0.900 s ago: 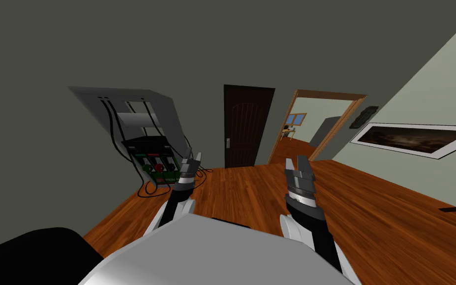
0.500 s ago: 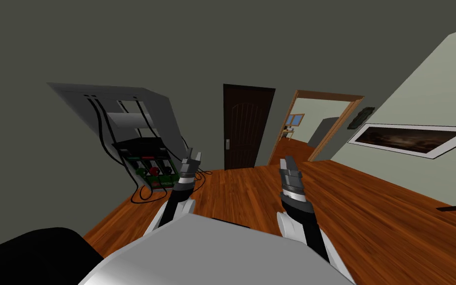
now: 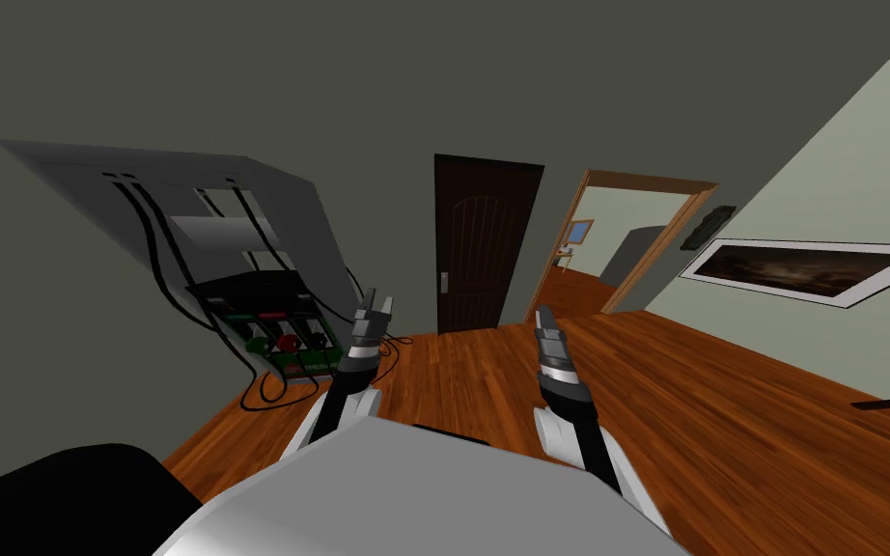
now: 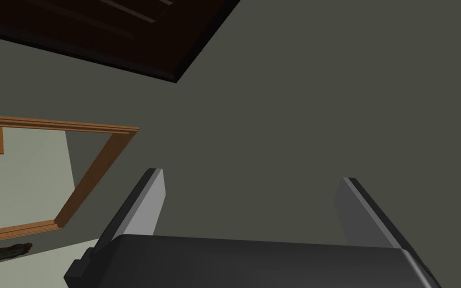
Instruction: Pull the door open
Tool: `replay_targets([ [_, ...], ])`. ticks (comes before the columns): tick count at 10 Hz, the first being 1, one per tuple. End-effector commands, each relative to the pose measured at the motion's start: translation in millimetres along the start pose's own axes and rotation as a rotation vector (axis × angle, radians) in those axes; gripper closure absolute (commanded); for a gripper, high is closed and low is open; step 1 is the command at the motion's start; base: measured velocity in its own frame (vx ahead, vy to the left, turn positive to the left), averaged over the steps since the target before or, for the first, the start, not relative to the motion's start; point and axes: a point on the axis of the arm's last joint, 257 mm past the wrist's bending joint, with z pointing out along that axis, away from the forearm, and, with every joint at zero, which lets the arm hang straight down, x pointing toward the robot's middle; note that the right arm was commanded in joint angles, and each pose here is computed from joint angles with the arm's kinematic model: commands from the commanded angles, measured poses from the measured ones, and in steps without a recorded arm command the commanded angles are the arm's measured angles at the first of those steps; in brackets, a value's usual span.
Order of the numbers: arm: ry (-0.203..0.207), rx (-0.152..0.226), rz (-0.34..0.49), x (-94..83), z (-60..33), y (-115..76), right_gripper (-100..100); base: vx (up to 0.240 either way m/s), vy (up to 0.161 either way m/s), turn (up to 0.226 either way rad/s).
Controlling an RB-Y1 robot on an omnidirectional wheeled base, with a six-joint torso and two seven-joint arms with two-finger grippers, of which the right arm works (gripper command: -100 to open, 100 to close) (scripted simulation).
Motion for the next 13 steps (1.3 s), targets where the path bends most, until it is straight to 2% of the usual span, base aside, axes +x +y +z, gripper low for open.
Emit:
replay_targets([
  [1, 0.021, 0.006, -0.021, 7.9, 0.5, -7.6, -100, 0.081, 0.046, -0.032],
  [13, 0.200, 0.055, -0.202, 79.5, 0.3, -69.9, -100, 0.091, 0.061, -0.038],
])
